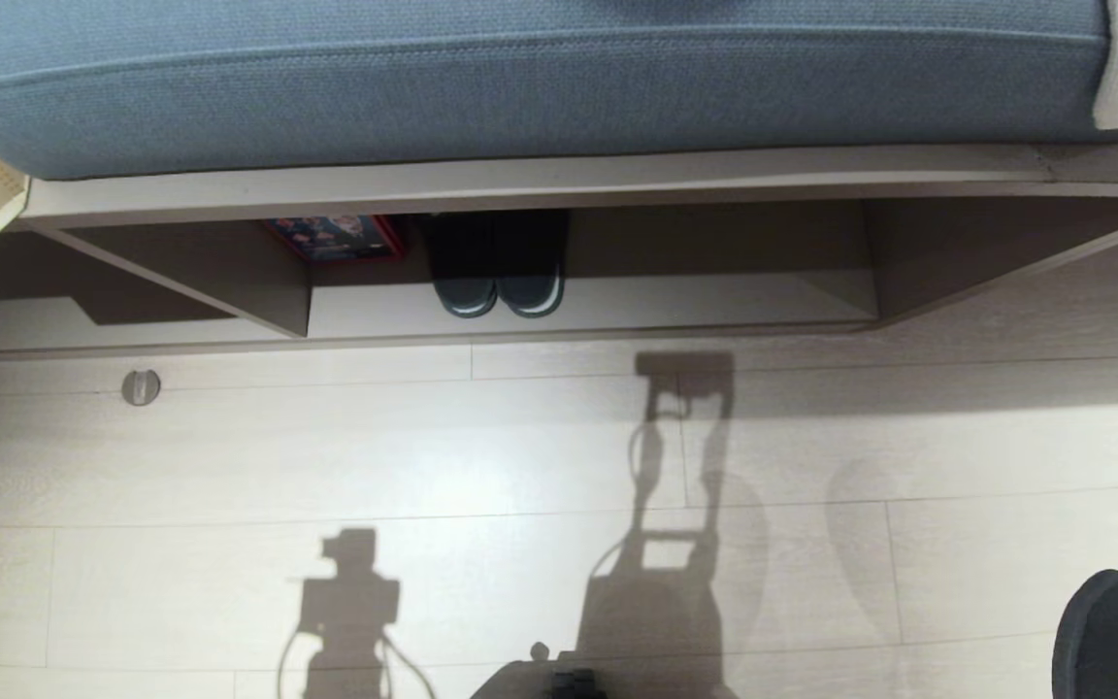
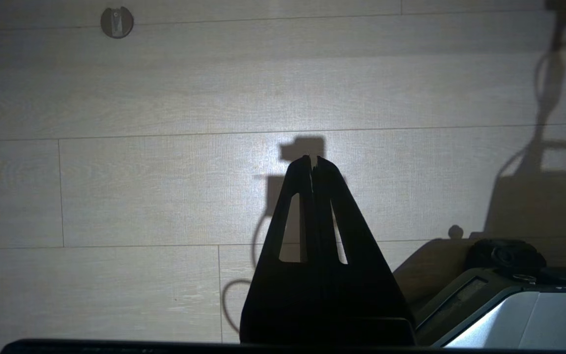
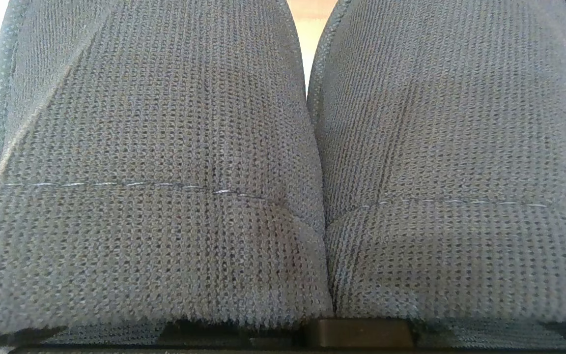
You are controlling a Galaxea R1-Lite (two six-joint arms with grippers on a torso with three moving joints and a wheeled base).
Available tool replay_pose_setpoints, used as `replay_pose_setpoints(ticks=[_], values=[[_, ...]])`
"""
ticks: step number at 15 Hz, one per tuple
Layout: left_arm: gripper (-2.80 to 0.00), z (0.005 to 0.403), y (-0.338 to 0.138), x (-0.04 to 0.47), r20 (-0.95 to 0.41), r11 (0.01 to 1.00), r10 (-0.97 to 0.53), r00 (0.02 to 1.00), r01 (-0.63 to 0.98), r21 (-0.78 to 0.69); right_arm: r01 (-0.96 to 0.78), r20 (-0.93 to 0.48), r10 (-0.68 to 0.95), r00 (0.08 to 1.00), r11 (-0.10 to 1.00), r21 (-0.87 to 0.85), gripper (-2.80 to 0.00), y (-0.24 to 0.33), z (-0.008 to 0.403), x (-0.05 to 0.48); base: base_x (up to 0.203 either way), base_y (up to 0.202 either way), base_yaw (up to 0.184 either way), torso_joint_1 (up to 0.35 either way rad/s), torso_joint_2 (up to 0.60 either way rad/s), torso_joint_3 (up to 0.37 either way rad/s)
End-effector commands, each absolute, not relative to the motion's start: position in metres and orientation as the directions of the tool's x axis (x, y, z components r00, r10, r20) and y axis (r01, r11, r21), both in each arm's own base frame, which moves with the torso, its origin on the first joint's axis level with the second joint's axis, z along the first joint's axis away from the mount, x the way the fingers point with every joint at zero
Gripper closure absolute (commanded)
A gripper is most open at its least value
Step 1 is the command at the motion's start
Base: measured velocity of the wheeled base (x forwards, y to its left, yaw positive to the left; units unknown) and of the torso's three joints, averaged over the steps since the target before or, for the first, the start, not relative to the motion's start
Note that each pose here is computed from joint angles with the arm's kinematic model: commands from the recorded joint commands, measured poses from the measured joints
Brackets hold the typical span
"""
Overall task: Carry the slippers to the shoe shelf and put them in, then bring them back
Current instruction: Place the slippers into the shoe cabinet
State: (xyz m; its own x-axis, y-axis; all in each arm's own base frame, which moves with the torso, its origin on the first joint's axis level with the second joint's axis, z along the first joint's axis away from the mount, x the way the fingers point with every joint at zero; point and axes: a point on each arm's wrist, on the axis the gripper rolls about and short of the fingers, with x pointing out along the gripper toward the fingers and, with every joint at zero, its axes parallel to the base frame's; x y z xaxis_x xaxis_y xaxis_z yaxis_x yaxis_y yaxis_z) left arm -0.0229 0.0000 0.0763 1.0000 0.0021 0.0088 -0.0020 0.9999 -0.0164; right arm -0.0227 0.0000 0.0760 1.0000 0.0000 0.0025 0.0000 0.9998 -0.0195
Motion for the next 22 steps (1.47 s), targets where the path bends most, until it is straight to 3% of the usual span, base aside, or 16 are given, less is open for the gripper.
replay_pose_setpoints(ticks=[1, 19, 22], values=[[0.00, 0.076, 0.000, -0.023, 0.008, 1.000, 0.003, 1.000, -0.003, -0.017, 0.000, 0.000, 0.000, 1.000, 1.000, -0.020, 0.00, 0.000, 0.076, -0.022, 0.000, 0.000, 0.000, 0.005, 0.00, -0.197], [0.00, 0.076, 0.000, -0.023, 0.009, 1.000, 0.003, 1.000, -0.003, -0.018, -0.003, -0.001, 0.003, 1.000, 1.000, -0.019, 0.00, 0.000, 0.076, -0.022, 0.000, 0.000, 0.000, 0.004, 0.00, -0.197], [0.00, 0.076, 0.000, -0.023, 0.008, 1.000, 0.003, 1.000, -0.003, -0.017, -0.020, 0.081, 0.021, 0.996, 1.000, -0.015, 0.00, 0.000, 0.087, -0.024, 0.000, 0.000, 0.000, 0.002, 0.00, -0.138]])
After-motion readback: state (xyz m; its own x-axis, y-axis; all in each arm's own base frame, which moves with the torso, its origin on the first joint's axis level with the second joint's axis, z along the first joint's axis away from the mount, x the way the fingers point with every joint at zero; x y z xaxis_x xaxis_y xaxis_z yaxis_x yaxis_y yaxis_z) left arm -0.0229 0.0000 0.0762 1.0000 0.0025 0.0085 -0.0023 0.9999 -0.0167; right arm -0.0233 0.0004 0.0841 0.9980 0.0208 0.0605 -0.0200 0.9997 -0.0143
